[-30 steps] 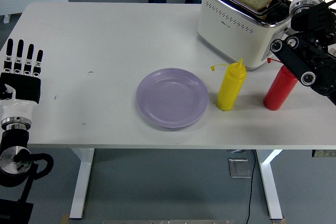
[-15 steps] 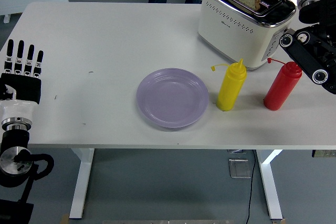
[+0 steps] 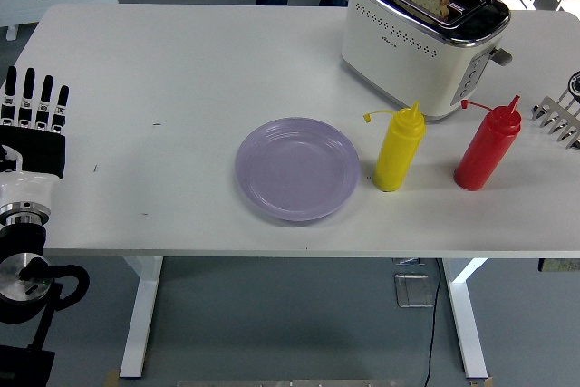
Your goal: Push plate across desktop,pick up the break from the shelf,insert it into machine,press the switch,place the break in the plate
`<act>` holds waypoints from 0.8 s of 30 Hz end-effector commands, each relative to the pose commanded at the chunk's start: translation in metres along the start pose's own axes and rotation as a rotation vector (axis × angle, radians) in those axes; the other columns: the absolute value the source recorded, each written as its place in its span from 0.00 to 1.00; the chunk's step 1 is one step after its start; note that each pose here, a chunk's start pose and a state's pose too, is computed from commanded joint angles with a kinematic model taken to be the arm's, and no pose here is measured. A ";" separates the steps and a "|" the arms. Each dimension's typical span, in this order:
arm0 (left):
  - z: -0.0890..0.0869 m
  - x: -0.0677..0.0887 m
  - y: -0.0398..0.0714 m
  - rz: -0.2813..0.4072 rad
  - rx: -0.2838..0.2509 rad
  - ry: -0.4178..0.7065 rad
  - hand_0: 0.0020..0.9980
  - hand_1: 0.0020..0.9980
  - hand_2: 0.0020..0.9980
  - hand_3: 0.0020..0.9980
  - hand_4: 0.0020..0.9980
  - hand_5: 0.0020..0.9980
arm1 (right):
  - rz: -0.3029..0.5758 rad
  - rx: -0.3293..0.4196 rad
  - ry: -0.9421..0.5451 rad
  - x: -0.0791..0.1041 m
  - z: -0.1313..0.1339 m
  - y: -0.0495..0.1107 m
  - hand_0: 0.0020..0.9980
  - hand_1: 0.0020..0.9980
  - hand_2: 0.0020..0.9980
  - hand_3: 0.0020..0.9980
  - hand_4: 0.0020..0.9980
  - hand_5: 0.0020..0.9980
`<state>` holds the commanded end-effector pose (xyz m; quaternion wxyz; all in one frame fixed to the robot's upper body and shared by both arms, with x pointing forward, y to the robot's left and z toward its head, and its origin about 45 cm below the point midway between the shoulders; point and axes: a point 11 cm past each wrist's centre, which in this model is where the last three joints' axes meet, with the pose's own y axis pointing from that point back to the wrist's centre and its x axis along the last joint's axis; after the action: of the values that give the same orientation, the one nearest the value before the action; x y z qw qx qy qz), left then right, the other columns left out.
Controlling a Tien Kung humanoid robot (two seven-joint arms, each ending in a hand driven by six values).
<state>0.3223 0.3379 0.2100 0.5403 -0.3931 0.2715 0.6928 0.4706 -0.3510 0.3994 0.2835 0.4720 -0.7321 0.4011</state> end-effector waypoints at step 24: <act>0.000 0.000 -0.001 0.002 -0.001 0.001 0.87 0.88 0.88 0.78 0.53 1.00 | -0.375 0.144 0.338 -0.047 0.050 0.028 0.24 0.18 0.26 0.54 0.40 0.00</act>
<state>0.3230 0.3380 0.2102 0.5394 -0.3935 0.2716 0.6932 0.4617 -0.3660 0.3273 0.4368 0.5447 -0.5435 0.4659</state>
